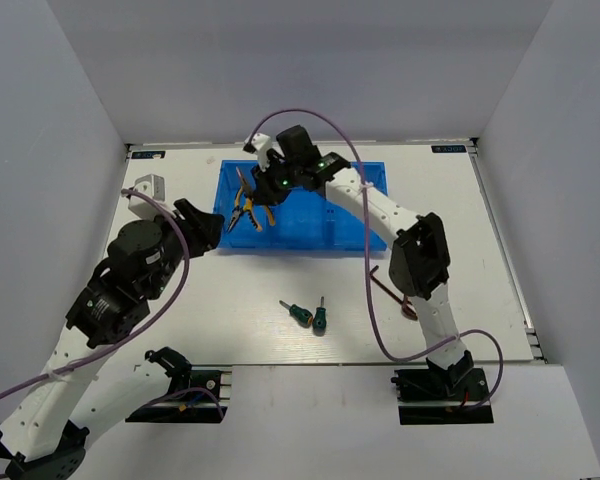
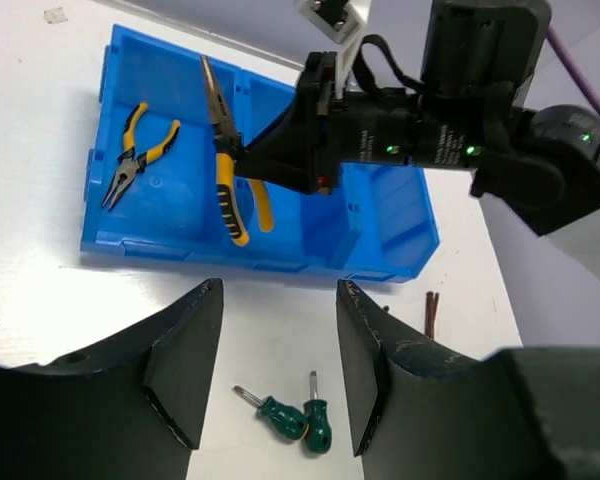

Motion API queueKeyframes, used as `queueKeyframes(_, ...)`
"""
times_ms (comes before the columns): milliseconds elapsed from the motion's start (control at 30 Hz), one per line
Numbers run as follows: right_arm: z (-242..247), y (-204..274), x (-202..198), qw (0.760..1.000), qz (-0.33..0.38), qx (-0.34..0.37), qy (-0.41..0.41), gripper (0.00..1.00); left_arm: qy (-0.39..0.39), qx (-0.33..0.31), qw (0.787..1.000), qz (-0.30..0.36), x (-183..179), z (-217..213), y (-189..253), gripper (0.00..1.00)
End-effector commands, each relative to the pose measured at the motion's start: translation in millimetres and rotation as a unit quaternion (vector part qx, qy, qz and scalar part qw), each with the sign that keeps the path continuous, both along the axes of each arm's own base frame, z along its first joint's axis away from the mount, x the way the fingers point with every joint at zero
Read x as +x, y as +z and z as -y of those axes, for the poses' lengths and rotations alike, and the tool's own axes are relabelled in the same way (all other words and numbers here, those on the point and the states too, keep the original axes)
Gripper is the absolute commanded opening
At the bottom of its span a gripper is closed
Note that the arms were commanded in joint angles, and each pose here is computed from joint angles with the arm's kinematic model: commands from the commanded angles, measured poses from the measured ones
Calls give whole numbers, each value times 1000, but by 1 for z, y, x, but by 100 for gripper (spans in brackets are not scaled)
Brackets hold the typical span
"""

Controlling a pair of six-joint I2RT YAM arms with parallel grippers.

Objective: Sort the tools into containers

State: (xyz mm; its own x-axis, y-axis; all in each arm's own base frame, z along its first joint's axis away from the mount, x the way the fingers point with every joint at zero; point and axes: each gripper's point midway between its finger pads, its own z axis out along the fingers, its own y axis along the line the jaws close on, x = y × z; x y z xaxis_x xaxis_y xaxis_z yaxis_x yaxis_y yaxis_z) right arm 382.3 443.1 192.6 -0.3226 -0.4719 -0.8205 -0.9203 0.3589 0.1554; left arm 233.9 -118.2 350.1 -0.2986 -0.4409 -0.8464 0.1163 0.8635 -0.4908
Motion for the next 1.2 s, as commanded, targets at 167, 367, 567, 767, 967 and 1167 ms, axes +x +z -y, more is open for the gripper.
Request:
queueKeyframes(167,-35,-4,55,986,86,21,-138,0,21,10,999,-30,-4,-10,-17,59)
queueKeyframes(367,-42,-13,86,973,155,7,-173,0,20,-1,999,-32,-12,-13,-16,59)
queueKeyframes(567,-37,-26,92,970,172,-13,-171,34,12,7,998,-56,-16,-11,-32,59)
queueKeyframes(767,-42,5,66,980,139,30,-138,54,-11,24,995,-94,-17,-1,-50,59)
queueKeyframes(967,1,37,48,978,126,-1,-167,2,-72,43,987,-134,-18,23,-76,31)
queueKeyframes(1167,107,78,-38,983,111,-28,-145,0,-183,34,956,-227,-22,78,-152,0)
